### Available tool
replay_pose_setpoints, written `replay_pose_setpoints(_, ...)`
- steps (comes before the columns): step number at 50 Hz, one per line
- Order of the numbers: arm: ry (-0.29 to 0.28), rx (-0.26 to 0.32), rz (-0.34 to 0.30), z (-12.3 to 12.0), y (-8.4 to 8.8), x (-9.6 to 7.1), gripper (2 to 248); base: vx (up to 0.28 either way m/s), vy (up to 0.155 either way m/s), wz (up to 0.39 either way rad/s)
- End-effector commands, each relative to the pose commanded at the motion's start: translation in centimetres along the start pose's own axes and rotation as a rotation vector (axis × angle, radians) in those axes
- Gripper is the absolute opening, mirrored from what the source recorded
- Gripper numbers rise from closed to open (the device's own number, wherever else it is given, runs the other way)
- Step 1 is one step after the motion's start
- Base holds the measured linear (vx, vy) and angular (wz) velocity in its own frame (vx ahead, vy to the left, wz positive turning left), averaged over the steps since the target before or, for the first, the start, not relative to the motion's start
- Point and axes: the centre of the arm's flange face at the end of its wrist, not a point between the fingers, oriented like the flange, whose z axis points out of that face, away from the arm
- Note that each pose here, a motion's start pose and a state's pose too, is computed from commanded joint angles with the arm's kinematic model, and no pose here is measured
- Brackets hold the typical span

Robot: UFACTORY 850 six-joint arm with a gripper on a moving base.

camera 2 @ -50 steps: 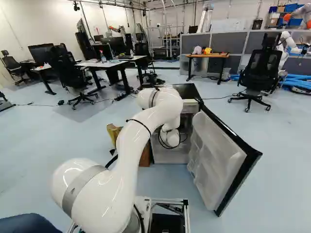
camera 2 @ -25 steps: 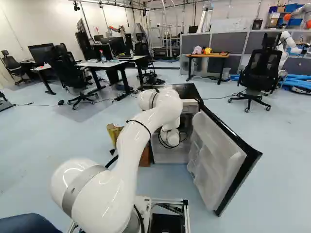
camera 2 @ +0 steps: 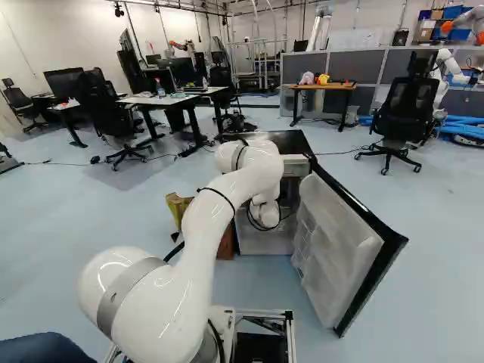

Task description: Grab a drink from the fridge

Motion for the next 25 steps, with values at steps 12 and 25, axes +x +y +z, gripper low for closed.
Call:
replay_pose_setpoints(12,0.005,0.001,-0.002,0.28,-0.02,-0.03,149,0.000,0.000,0.000)
replay_pose_setpoints(25,0.005,0.001,-0.002,0.28,-0.02,-0.03,149,0.000,0.000,0.000)
